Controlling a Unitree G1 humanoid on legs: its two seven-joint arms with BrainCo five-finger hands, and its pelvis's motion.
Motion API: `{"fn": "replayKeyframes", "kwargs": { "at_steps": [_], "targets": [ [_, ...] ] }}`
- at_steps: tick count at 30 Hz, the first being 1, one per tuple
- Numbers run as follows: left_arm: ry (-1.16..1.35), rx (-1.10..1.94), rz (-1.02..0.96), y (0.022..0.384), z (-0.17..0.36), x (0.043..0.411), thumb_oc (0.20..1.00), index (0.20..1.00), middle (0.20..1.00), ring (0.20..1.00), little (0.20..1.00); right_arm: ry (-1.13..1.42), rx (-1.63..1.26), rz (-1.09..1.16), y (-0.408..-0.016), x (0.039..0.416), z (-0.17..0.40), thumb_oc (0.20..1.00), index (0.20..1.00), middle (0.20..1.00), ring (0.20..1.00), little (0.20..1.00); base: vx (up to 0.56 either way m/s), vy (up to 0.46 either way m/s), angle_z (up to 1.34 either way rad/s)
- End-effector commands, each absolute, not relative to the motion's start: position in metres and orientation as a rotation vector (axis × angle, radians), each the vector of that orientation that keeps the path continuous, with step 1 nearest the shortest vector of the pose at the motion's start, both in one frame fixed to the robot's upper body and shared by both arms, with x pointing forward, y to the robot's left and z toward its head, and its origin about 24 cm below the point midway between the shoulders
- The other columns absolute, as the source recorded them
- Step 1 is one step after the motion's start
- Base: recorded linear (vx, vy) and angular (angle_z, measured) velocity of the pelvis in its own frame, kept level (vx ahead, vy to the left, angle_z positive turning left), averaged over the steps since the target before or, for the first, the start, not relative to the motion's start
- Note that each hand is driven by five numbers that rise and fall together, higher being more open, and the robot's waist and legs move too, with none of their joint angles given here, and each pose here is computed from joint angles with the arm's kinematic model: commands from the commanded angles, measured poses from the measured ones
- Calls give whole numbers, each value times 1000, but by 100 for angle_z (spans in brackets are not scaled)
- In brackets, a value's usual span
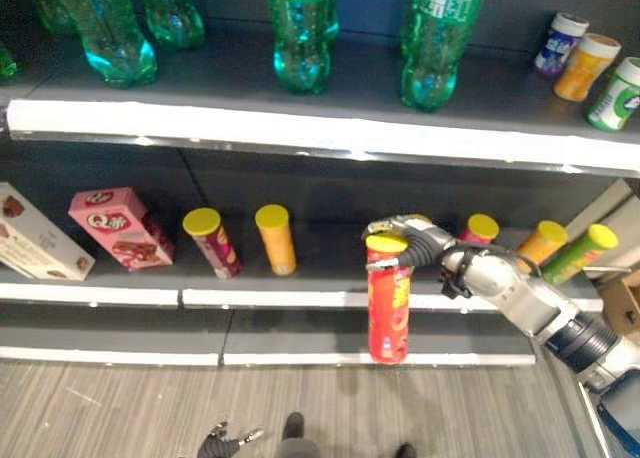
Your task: Put the goods on the table back onto the shelves and tidy them up.
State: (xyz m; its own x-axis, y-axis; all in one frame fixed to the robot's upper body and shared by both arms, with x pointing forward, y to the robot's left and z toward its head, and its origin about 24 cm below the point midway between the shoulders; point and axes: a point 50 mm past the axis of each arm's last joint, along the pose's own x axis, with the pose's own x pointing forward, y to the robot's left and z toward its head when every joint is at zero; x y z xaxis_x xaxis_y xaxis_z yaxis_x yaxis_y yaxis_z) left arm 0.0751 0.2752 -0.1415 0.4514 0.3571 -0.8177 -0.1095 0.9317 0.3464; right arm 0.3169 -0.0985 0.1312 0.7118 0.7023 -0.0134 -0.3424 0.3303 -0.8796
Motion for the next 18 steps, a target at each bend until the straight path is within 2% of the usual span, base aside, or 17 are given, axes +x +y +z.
{"fn": "replayKeyframes", "kwargs": {
  "at_steps": [1, 12, 16, 18],
  "targets": [
    [1012, 293, 329, 292, -132, 95, 1000, 1000, 1000, 1000, 1000, -587, -1108, 624, -84, 329, 171, 200, 200, 200, 200, 200, 4, -25, 19],
    [1021, 279, 322, 287, -134, 94, 1000, 1000, 1000, 1000, 1000, -470, -1223, 391, -107, 366, 163, 200, 200, 200, 200, 200, 6, -22, 25],
    [987, 266, 321, 283, -132, 102, 1000, 1000, 1000, 1000, 1000, -442, -1231, 192, -126, 383, 171, 200, 200, 200, 200, 200, -52, 7, 24],
    [983, 269, 322, 283, -132, 103, 1000, 1000, 1000, 1000, 1000, -447, -1224, 163, -128, 384, 174, 200, 200, 200, 200, 200, -26, 12, 0]
  ]
}}
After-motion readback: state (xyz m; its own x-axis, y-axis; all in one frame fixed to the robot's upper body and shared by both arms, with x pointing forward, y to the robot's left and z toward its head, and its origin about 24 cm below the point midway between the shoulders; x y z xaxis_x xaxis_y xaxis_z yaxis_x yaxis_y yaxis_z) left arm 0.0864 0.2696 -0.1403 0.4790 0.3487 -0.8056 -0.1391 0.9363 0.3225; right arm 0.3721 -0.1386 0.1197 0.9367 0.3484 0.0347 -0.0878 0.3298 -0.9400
